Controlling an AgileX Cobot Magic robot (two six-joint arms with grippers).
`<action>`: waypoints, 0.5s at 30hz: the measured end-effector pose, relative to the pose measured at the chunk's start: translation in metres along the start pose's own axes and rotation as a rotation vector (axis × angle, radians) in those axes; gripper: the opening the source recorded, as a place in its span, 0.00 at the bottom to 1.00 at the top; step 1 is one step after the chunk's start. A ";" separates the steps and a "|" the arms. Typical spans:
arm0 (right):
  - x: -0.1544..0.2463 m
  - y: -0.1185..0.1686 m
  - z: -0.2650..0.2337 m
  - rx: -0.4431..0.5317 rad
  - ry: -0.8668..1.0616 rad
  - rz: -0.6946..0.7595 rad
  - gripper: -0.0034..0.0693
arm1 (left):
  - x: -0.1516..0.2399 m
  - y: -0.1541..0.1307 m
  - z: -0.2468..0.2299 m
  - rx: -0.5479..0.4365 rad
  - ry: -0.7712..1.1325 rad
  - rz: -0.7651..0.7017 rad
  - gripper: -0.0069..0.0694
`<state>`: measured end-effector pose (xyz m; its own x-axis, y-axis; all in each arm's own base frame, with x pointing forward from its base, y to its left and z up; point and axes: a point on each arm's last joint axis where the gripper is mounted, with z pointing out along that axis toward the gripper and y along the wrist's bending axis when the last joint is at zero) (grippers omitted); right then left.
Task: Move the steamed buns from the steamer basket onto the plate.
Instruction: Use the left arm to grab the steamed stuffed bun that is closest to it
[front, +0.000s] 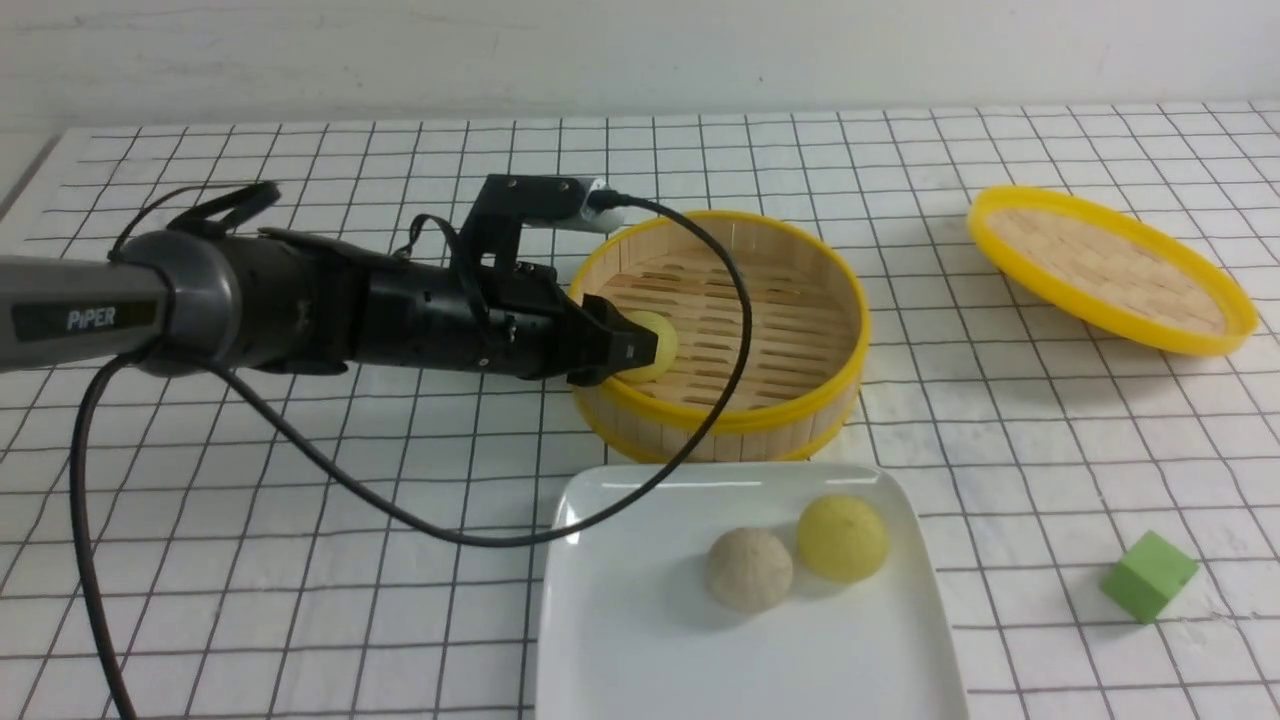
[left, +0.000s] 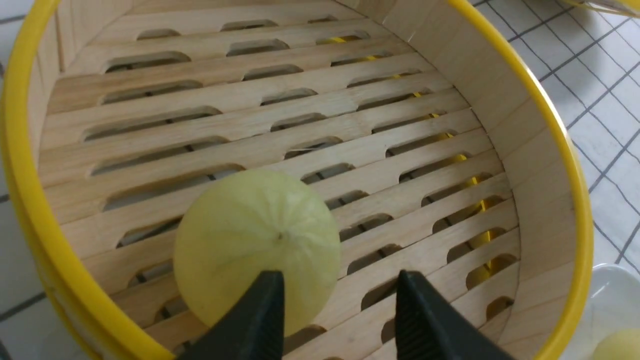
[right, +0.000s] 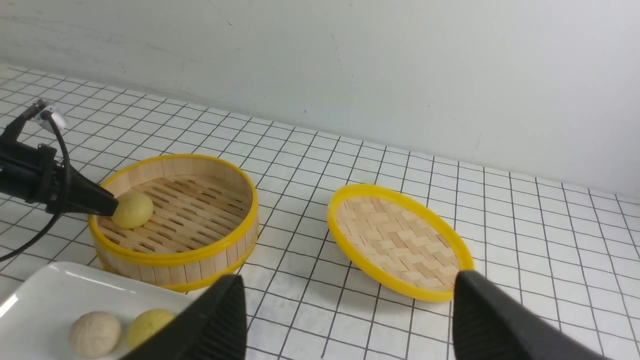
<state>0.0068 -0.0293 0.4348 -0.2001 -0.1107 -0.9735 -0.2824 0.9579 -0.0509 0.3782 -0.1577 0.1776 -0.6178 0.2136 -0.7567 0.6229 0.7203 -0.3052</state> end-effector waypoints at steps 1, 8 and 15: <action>0.000 0.000 0.000 0.000 0.000 0.000 0.79 | -0.001 0.000 0.000 -0.001 -0.002 0.008 0.54; 0.000 0.000 0.000 0.000 0.000 0.000 0.79 | -0.011 0.003 0.001 -0.025 -0.017 0.073 0.54; 0.000 0.000 0.000 0.003 -0.001 -0.001 0.79 | -0.026 0.002 -0.002 -0.030 -0.047 0.123 0.54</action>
<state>0.0069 -0.0295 0.4349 -0.1992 -0.1119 -0.9735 -0.2803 0.9585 -0.0528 0.3942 -0.1603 0.1980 -0.5140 0.2713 -0.8138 0.6778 0.7098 -0.1916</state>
